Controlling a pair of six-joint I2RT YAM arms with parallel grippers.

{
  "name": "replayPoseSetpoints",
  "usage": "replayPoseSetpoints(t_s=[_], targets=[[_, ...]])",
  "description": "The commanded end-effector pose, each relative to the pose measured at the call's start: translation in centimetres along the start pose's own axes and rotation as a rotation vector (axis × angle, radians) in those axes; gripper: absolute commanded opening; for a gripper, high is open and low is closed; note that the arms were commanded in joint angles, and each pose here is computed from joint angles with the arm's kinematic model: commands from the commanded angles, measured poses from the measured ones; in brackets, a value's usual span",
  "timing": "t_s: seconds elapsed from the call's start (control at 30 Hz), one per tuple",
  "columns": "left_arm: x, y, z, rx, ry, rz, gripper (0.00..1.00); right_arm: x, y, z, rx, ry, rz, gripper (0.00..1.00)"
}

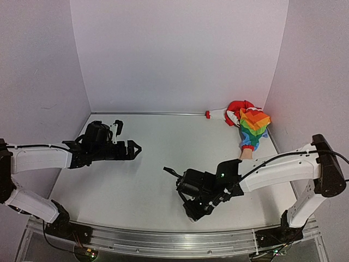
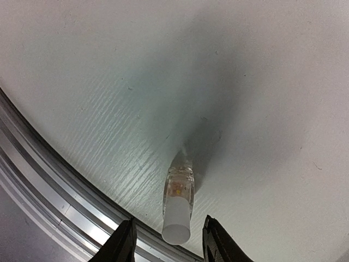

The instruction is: Paint the nails

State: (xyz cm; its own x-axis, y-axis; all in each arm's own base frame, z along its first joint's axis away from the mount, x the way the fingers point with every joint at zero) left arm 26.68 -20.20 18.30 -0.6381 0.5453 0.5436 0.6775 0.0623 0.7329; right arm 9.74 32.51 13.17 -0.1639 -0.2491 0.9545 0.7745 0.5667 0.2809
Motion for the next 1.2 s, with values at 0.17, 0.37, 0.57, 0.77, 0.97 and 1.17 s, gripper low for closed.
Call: replayPoseSetpoints(t_s=[0.17, 0.37, 0.57, 0.77, 0.97, 1.17], targets=[[0.3, 1.0, -0.5, -0.003, -0.007, -0.047, 1.0, -0.5, 0.7, 0.4, 0.015, -0.043, -0.015, 0.33], [0.3, 1.1, -0.8, 0.0, -0.028, -0.044, 1.0, -0.8, 0.6, 0.2, 0.019, -0.059, -0.014, 0.22], [0.8, 1.2, -2.7, -0.038, -0.217, -0.069, 1.0, 1.6, 1.5, -1.0, 0.023, -0.108, -0.148, 0.05], [1.7, 1.4, -7.1, -0.144, -0.59, -0.113, 1.0, 4.1, 3.5, -4.8, 0.065, -0.017, -0.32, 0.0], [-0.8, 0.1, -9.9, -0.273, -0.852, -0.059, 0.98, 6.8, 6.4, -9.2, 0.148, 0.146, -0.41, 0.0], [-3.0, -0.4, -13.1, -0.397, -1.062, 0.028, 0.9, 8.6, 8.8, -8.7, 0.349, 0.276, -0.419, 0.0]])
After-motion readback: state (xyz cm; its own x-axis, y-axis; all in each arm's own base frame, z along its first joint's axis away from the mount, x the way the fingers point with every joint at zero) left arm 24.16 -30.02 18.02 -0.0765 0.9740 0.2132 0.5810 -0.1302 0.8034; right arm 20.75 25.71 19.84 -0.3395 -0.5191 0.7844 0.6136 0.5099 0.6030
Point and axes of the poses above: each gripper's point midway between its finger pads, its own x axis back along the fingers, its own z axis along the line the jaws close on, y = z × x, the point moved 7 cm from there along x, back along the fingers, and after that the axes turned 2 degrees about -x, right-handed, at the moved point
